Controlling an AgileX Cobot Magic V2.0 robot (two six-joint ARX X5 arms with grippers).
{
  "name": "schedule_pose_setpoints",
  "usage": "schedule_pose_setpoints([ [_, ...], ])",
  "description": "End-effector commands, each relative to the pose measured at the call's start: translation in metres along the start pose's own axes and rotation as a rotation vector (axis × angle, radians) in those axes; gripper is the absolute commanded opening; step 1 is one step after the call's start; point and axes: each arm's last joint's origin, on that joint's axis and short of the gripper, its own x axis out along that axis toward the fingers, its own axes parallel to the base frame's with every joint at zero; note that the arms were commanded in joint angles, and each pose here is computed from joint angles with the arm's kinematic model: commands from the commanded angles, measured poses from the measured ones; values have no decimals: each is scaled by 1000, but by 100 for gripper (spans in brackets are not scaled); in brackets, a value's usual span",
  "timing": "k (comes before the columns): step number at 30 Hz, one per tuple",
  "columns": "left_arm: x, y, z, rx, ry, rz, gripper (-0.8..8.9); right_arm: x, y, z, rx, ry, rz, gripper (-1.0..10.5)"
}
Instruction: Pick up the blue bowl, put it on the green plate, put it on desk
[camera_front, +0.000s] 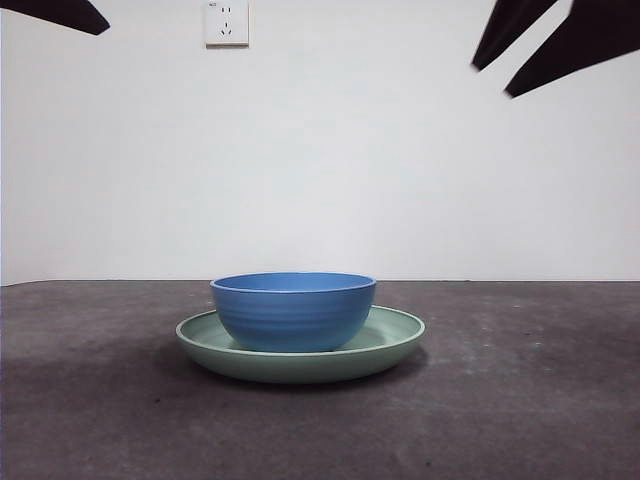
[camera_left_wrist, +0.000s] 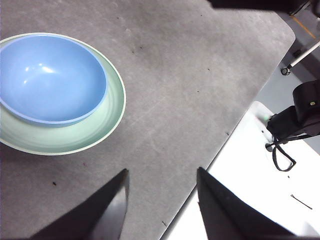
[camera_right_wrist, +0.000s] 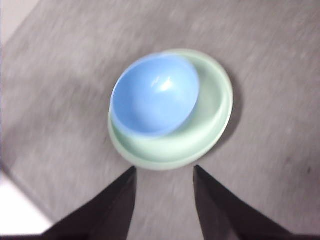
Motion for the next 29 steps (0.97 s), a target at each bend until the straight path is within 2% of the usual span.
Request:
schedule_pose_setpoints([
  [1,0,-1,3,21,-8,-9,219,-9,9,-6,-62,43,21,182],
  [9,0,-1,3,21,-8,-10,218,-20,23,-20,-116,97,58,181],
  [20,0,-1,3,21,-8,-9,210,-19,23,-20,-117,103,60,174],
  [21,0,-1,3,21,-8,-9,189,-19,23,-20,-117,105,59,142],
  [24,0,-1,3,21,-8,-9,0,-19,23,-20,-123,105,60,7],
  [29,0,-1,3,21,-8,-9,9,-19,23,-20,-127,100,60,8],
])
